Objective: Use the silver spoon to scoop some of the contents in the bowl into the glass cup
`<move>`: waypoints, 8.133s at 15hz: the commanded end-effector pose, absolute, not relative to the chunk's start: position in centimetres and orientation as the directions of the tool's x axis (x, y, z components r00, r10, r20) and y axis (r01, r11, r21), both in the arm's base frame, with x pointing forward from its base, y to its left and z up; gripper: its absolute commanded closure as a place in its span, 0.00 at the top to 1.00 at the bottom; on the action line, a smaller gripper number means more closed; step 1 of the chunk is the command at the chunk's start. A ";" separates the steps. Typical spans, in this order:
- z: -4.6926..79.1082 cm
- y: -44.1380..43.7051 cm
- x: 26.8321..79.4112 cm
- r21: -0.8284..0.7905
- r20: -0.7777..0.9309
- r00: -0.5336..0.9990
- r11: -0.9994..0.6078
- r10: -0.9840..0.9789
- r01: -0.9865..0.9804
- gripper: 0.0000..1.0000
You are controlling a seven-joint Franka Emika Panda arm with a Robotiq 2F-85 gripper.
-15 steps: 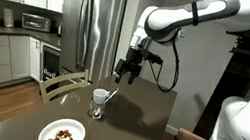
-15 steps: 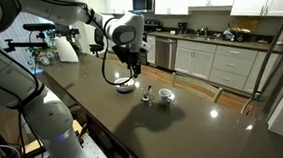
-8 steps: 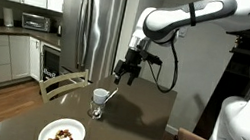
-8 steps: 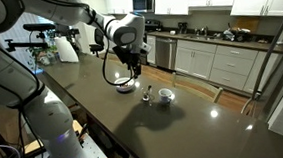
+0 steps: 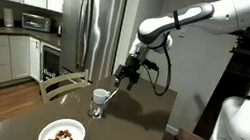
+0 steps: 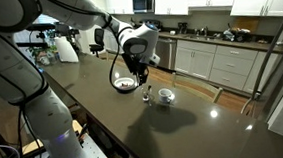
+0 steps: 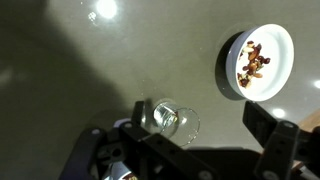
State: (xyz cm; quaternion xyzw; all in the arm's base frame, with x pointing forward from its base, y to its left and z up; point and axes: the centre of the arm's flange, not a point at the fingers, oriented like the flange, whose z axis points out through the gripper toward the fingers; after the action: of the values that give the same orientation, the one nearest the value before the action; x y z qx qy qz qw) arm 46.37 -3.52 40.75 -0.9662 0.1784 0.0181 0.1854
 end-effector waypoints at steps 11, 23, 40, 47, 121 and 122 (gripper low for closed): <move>36.6 -6.0 51.8 -0.423 -0.050 0.965 -0.870 -0.256 -0.252 1.00; 33.8 -7.1 52.2 -0.359 -0.005 0.958 -0.893 -0.287 -0.270 1.00; 34.0 -8.9 52.5 -0.349 0.025 0.934 -0.879 -0.357 -0.326 0.66; 33.7 -8.6 52.7 -0.352 0.018 0.936 -0.879 -0.350 -0.322 0.19; 47.5 1.8 50.4 -0.195 0.127 0.971 -0.965 -0.203 -0.176 0.04; 47.8 2.5 50.4 -0.199 0.133 0.973 -0.967 -0.188 -0.159 0.04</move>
State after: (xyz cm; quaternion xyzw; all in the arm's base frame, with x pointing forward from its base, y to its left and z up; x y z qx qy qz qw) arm 50.62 0.95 46.41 -0.9880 0.1035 -0.0703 0.0911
